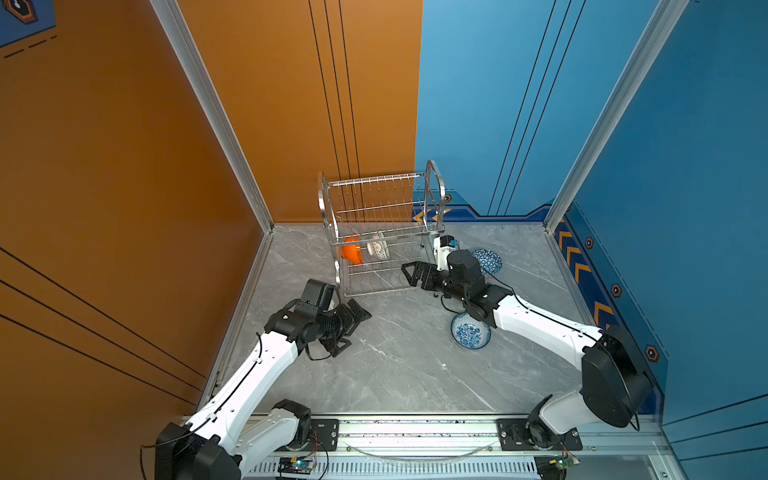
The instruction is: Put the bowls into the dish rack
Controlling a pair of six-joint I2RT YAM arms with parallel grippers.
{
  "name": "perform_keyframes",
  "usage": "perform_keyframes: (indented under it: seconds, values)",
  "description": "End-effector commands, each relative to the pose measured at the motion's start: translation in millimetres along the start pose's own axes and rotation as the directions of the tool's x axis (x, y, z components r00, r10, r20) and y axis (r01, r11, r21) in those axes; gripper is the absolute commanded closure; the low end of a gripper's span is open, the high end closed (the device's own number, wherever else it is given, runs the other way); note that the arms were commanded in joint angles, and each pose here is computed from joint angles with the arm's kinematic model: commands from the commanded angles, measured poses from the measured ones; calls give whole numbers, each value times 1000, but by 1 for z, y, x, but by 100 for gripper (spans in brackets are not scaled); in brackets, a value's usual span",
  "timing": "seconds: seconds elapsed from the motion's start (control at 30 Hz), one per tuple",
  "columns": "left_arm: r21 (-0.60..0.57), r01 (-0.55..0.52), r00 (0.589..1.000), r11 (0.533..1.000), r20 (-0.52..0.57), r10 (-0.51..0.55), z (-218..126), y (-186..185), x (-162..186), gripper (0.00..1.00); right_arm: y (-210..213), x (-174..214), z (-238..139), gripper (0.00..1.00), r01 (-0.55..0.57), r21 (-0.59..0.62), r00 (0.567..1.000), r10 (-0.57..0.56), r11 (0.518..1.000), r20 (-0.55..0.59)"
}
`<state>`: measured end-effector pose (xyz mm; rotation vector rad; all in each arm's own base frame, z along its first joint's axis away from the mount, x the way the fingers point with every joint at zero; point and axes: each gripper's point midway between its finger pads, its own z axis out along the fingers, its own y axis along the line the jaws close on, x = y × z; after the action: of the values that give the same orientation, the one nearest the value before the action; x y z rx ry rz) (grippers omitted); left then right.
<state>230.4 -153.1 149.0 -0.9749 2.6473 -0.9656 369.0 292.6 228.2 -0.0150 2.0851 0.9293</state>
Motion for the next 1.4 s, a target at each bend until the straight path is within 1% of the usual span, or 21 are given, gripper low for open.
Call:
perform_keyframes:
  seconds: [0.0,0.13,0.23,0.43,0.6,0.73,0.8,0.93,1.0,1.13,1.37]
  values:
    - [24,-22,999,999,48,21,5,-18,-5,2,-20,7,-18,0,13,61,1000,-12,998,-23]
    - [25,-48,998,999,29,47,21,-28,4,2,-35,6,-36,0,-4,96,1000,5,995,-11]
    - [23,-77,997,997,12,77,32,-38,12,2,-50,5,-51,0,-15,146,1000,16,989,-6]
    - [21,-126,992,992,-26,127,58,-58,27,2,-84,18,-78,0,-33,268,996,52,963,-66]
    - [27,-158,986,987,-55,159,79,-73,38,2,-100,39,-104,0,-20,342,992,62,940,-112]
    - [36,-174,981,984,-78,176,95,-81,48,2,-117,69,-119,0,-28,393,980,103,919,-172]
    - [38,-175,980,984,-87,177,102,-82,52,2,-120,82,-123,2,-28,397,973,117,917,-201]
    - [39,-172,980,984,-90,175,109,-82,56,2,-132,106,-126,9,-23,438,955,150,899,-257]
    - [38,-167,982,985,-83,170,109,-80,56,2,-132,114,-124,13,-10,437,946,150,899,-287]
    - [31,-160,984,987,-77,162,107,-73,57,2,-132,127,-115,17,60,434,928,110,899,-357]
    - [22,-137,989,990,-52,138,100,-60,60,2,-147,140,-103,25,156,475,893,82,866,-442]
